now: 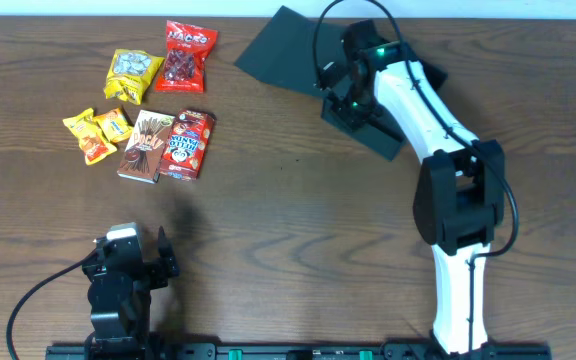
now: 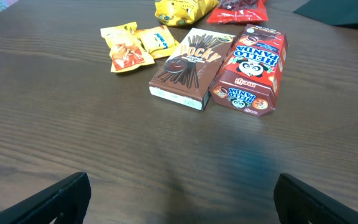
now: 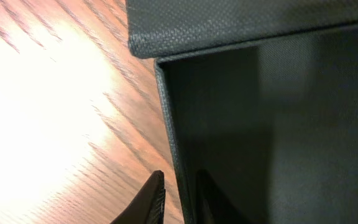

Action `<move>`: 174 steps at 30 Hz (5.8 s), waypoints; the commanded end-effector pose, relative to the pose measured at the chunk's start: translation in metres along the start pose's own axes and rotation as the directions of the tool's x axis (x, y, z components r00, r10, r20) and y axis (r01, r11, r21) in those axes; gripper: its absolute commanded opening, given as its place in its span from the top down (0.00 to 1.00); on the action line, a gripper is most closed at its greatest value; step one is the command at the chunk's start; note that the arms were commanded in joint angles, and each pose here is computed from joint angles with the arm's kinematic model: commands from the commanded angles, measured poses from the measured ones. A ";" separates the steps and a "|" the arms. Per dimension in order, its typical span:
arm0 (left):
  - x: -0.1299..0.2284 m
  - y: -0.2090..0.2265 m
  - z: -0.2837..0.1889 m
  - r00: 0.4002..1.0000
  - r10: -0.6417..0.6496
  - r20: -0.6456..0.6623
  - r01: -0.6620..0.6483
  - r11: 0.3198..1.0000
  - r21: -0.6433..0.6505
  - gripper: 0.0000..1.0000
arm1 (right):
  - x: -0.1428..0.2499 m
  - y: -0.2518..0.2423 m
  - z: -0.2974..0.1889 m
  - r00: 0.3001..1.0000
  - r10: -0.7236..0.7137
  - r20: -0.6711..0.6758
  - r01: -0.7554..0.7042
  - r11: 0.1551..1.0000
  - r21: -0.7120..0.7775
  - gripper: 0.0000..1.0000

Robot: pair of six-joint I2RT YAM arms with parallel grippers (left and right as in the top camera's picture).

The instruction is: Pack container

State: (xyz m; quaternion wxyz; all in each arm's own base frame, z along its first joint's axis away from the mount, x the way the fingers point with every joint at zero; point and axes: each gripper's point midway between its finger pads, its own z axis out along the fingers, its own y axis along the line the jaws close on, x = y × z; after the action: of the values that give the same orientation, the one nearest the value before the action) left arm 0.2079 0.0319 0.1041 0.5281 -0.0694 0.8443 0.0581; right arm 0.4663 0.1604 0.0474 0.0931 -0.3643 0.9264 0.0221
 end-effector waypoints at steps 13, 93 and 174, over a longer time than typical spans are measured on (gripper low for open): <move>0.005 0.000 0.003 1.000 -0.004 -0.009 0.004 1.000 -0.002 0.05 | -0.019 0.049 0.008 0.736 0.677 -0.020 -0.677 0.735 -0.023 0.98; 0.005 0.000 0.003 1.000 -0.004 -0.009 0.004 1.000 -0.002 0.05 | -0.130 0.081 -0.191 0.797 0.265 0.543 -0.225 0.964 -0.141 0.01; -0.229 -0.100 0.325 0.932 0.150 -0.329 -0.034 0.943 0.332 0.05 | -0.034 -0.007 -0.179 0.836 0.443 0.324 -0.377 0.893 -0.246 0.01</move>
State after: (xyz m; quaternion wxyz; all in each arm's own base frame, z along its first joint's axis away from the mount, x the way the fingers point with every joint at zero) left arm 0.5990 0.0120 0.1662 0.3598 0.0116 0.9304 -0.0688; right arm 0.4686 0.1495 0.2494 0.2533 -0.1456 0.9381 0.1862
